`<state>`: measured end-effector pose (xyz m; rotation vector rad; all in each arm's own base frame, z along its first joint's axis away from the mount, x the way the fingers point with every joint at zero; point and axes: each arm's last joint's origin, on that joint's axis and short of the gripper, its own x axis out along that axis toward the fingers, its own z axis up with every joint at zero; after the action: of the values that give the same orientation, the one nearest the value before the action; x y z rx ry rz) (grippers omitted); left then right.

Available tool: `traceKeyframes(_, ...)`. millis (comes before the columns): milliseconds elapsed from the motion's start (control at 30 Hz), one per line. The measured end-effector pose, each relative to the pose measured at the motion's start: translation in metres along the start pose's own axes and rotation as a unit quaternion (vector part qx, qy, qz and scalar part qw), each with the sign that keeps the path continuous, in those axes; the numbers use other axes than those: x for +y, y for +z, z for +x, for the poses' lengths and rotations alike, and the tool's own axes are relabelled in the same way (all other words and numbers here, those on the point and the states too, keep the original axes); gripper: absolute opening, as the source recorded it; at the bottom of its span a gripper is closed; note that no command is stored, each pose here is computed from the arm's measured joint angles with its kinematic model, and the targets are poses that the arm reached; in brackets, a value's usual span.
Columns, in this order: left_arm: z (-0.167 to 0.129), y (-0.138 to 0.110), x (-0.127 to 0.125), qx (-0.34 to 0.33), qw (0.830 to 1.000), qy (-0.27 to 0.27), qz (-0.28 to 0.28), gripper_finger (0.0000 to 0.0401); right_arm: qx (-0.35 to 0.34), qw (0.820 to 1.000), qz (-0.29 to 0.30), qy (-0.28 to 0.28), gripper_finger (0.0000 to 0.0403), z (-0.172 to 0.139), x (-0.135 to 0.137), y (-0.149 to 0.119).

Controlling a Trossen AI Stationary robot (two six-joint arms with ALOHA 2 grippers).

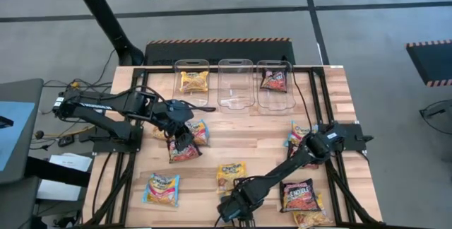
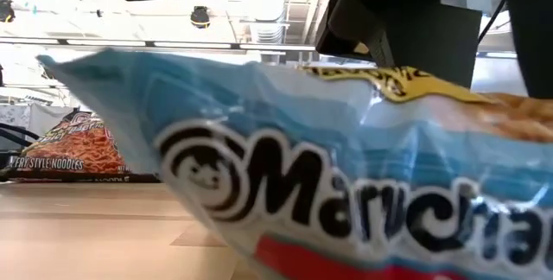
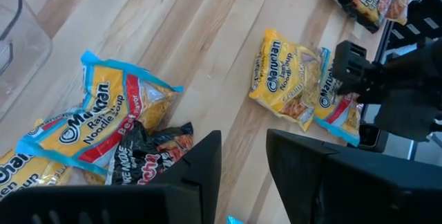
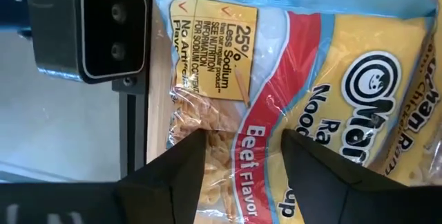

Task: Sort Maruchan noodles
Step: Put the blue noodle pack into the center transparent bin

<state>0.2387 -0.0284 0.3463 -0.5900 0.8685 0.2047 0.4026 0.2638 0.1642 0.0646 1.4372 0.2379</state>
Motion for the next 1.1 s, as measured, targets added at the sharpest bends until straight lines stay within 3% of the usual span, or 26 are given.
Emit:
traceKeyframes(400,0.0,0.0,0.0,0.001,1.0,0.0,0.0,0.0102,0.002,1.0,0.002,0.017,0.0014,0.001,0.001,0.001)
traceKeyframes(700,0.0,0.0,0.0,0.002,1.0,0.001,0.0,0.0102,-0.015,0.999,-0.02,0.032,0.0004,-0.021,0.01,0.01)
traceKeyframes(1100,0.0,0.0,0.0,0.003,1.0,0.001,-0.018,0.0102,-0.01,0.999,-0.03,-0.007,0.0003,-0.057,0.02,0.006)
